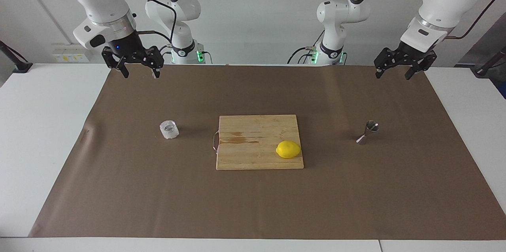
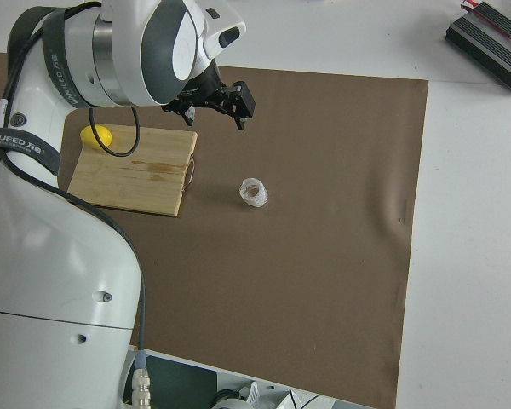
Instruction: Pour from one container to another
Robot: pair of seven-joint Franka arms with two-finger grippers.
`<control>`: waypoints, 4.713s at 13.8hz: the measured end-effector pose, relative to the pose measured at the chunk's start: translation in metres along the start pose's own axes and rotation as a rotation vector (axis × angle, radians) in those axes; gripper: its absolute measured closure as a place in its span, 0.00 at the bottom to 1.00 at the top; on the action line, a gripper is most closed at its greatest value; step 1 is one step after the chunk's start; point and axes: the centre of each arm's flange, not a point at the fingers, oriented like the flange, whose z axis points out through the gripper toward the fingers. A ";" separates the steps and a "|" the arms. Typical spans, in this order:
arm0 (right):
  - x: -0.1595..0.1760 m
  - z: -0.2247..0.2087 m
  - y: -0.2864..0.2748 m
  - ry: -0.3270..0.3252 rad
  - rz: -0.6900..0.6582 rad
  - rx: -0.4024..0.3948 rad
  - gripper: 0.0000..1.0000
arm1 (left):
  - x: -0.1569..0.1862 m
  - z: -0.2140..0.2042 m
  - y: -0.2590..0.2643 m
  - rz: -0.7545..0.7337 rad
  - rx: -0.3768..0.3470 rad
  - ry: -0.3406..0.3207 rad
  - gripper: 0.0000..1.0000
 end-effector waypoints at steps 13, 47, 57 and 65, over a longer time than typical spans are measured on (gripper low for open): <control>0.000 0.000 0.000 0.000 0.000 0.000 0.00 | 0.000 0.001 0.003 -0.010 -0.013 -0.002 0.00; 0.000 0.000 0.000 0.000 0.000 0.000 0.00 | 0.013 0.160 -0.100 -1.644 -0.408 -0.203 0.00; 0.000 0.000 0.000 0.000 0.000 0.000 0.00 | 0.036 0.233 -0.159 -1.853 -0.631 -0.519 0.00; 0.000 0.000 0.000 0.000 0.000 0.000 0.00 | 0.020 0.267 -0.146 -1.880 -0.657 -0.560 0.00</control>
